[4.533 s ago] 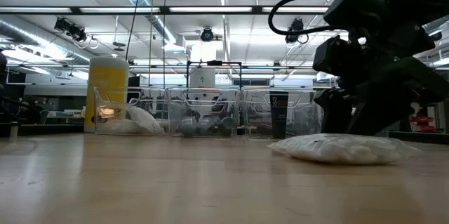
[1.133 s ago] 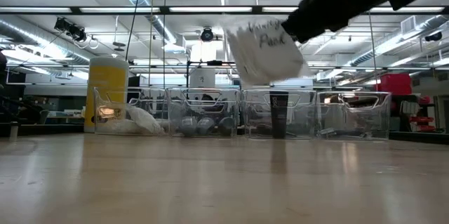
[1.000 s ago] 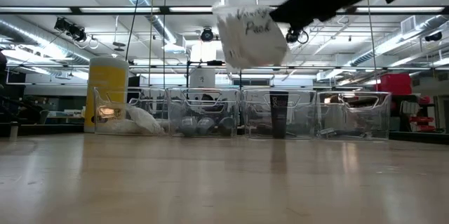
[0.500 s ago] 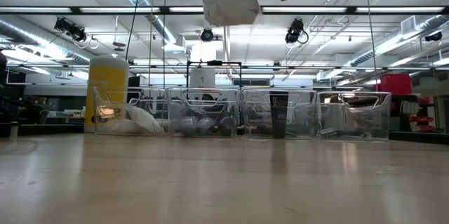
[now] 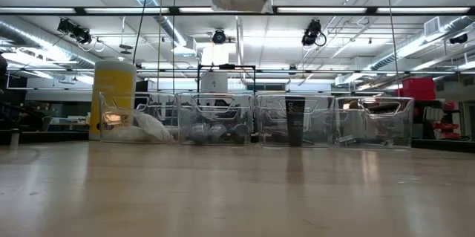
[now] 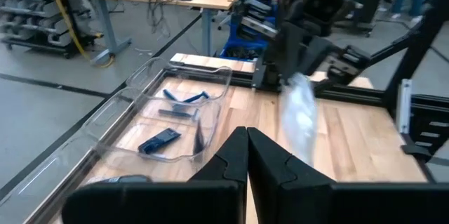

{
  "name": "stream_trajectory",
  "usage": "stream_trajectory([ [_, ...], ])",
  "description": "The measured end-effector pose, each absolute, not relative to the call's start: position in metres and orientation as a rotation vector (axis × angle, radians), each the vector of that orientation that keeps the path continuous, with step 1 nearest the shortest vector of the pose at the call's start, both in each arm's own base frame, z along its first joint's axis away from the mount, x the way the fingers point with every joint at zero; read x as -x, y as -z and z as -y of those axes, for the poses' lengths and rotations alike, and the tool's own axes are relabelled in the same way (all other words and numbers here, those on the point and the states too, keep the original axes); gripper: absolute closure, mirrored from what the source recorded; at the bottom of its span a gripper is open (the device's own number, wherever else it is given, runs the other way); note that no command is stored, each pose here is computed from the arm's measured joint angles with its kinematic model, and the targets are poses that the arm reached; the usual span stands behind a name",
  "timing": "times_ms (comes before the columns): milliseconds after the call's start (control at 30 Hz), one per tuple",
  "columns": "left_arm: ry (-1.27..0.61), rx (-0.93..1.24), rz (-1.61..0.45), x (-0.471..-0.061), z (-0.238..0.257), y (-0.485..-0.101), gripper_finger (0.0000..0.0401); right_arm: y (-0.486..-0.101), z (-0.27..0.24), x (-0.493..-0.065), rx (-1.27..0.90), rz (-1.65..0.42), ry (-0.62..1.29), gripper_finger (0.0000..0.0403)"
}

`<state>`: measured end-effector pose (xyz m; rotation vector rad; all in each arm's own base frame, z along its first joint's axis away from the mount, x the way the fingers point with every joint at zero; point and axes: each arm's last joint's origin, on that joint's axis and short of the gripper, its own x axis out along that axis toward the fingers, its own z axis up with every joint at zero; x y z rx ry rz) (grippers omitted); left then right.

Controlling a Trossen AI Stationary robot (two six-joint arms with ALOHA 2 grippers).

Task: Pick & Place Travel size toiletries
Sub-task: Put the white cotton pack into the left transparent bin

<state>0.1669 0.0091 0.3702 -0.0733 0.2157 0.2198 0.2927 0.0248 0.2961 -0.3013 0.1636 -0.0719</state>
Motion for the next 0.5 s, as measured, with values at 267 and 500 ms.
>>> stream_trajectory([
  [267, -0.207, 0.076, -0.145, -0.174, -0.009, -0.376, 0.0377, -0.312, -0.020, -0.294, 0.307, -0.013, 0.154, 0.0395],
  [500, -0.142, 0.056, -0.096, -0.183, -0.007, -0.379, 0.0365, -0.317, -0.016, -0.294, 0.315, 0.023, 0.213, 0.0395],
])
